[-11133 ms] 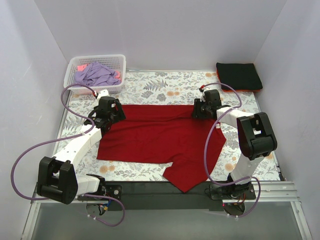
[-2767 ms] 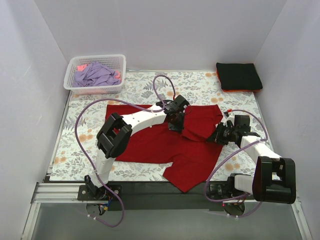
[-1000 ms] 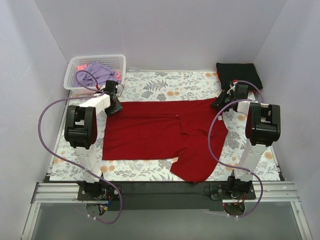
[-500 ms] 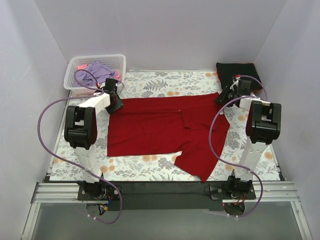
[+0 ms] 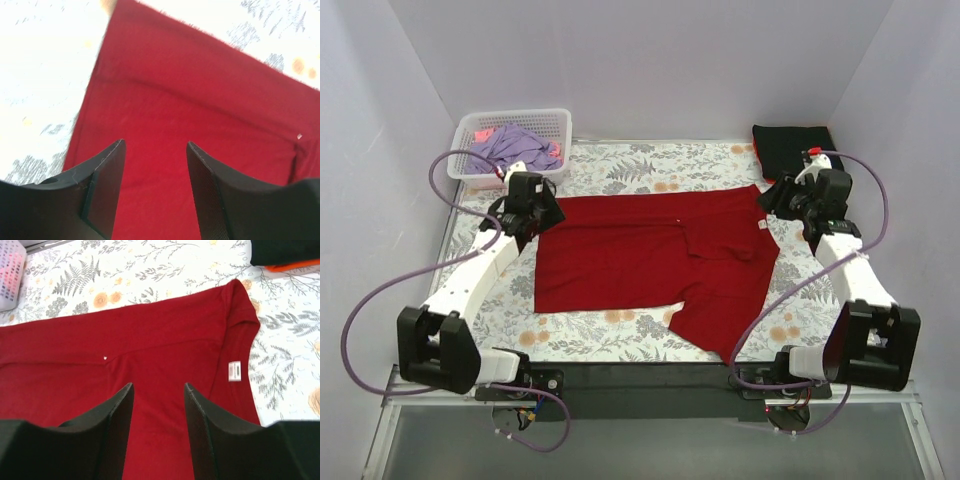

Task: Fold and stack the t-shirts
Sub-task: Fold the tshirt

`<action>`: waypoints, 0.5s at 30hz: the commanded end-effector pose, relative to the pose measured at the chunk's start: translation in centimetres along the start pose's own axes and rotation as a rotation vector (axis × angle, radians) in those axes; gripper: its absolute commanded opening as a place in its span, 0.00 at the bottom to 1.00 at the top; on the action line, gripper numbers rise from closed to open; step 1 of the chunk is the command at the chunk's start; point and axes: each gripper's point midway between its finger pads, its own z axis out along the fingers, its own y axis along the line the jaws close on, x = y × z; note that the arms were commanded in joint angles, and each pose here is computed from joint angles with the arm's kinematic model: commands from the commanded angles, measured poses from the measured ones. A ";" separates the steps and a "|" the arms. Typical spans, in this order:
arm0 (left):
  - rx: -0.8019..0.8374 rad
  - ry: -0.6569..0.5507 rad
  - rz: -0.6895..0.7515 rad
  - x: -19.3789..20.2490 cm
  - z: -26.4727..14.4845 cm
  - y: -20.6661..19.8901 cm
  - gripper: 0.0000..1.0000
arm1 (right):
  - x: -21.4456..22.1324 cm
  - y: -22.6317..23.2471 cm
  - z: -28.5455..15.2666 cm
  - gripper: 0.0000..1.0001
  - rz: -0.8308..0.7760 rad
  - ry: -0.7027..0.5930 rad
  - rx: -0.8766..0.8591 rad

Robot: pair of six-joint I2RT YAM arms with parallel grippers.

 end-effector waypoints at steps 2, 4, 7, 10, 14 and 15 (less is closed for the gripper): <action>-0.016 0.022 0.002 2.8 -2.5 2.7 0.52 | 1.8 0.2 -3.1 0.52 -0.007 0.014 0.036; -0.019 0.018 -0.015 3.4 -3.4 3.4 0.54 | 3.2 -0.5 -4.1 0.52 0.010 0.031 0.088; -0.050 0.056 -0.039 5.6 -3.4 4.9 0.62 | 7.2 -1.4 -5.1 0.51 0.080 0.122 0.138; -0.065 0.115 -0.060 8.0 -3.1 5.8 0.65 | 10.7 -2.0 -5.9 0.51 0.132 0.179 0.163; -0.094 0.167 -0.086 10.3 -2.6 6.8 0.64 | 13.5 -2.9 -6.7 0.50 0.152 0.221 0.211; -0.103 0.182 -0.091 10.7 -2.4 6.9 0.63 | 14.0 -3.3 -6.8 0.49 0.149 0.237 0.222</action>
